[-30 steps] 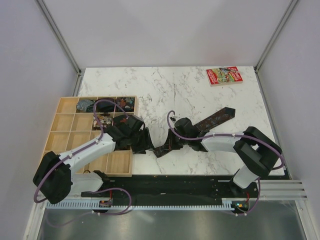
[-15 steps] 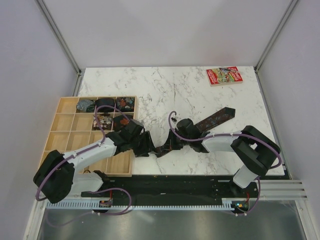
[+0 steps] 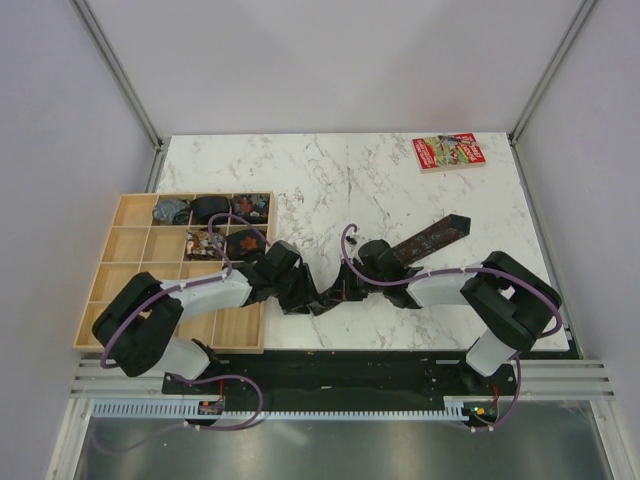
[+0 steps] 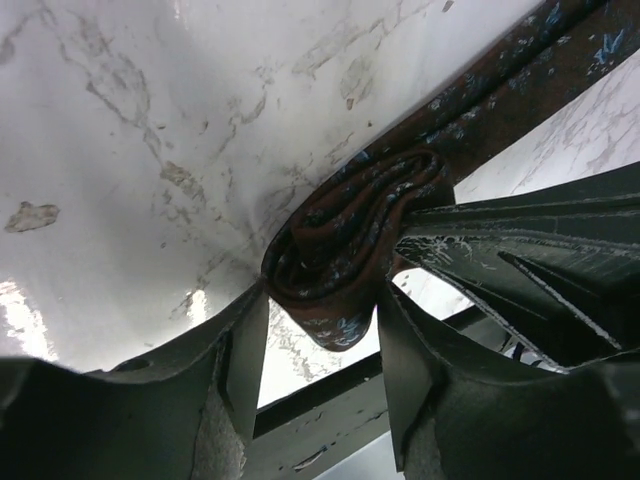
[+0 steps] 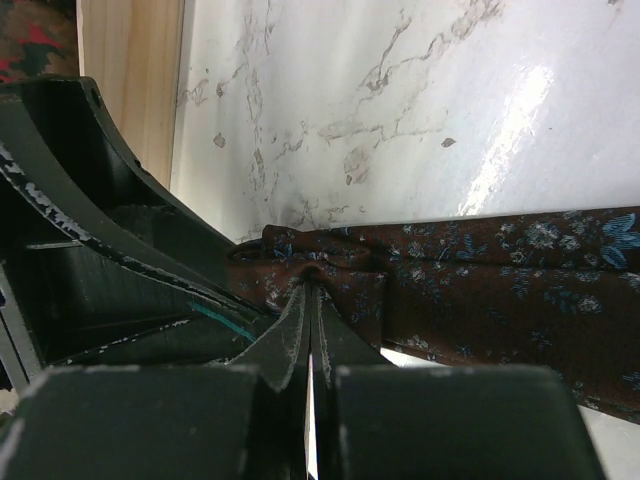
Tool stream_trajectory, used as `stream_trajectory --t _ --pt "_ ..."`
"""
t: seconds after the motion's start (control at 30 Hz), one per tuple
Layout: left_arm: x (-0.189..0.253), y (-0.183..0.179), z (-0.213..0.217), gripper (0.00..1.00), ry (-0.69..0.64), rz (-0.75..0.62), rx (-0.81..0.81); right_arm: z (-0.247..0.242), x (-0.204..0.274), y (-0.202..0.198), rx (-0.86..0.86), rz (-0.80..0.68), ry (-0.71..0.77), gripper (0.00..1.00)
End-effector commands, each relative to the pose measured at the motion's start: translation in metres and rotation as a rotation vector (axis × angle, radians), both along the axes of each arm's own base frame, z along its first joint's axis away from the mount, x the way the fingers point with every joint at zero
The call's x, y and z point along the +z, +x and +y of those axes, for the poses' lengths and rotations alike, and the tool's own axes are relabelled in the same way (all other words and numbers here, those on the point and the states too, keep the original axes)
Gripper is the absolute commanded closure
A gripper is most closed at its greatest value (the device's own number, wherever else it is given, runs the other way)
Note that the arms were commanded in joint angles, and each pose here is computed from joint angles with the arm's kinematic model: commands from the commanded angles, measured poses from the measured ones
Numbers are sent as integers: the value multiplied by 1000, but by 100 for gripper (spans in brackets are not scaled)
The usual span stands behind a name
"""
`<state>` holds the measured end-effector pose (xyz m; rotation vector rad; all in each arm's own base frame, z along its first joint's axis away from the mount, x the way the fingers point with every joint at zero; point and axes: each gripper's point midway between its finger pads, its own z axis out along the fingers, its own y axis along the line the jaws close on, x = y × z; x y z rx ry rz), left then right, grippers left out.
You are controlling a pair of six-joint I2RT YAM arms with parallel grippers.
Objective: Roll the ties
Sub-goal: Roll the tie at the center of the board.
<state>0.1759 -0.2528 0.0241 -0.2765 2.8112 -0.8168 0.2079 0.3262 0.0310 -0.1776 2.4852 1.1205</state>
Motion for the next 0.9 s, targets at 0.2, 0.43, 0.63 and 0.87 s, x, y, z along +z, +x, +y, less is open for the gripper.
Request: stream_trajectory --t 0.2,0.43,0.63,0.87 --pt "-20 3 -5 70 16 24 47 -25 -28 -11 -18 49 -91 100" --pt "-3 4 -5 98 37 12 2 -19 -19 -9 -14 50 -64 100" --pt "22 -5 6 98 78 19 -24 -9 3 -1 -13 30 -29 100" --pt "41 -9 10 98 92 24 -37 -1 17 0 -6 15 -12 100"
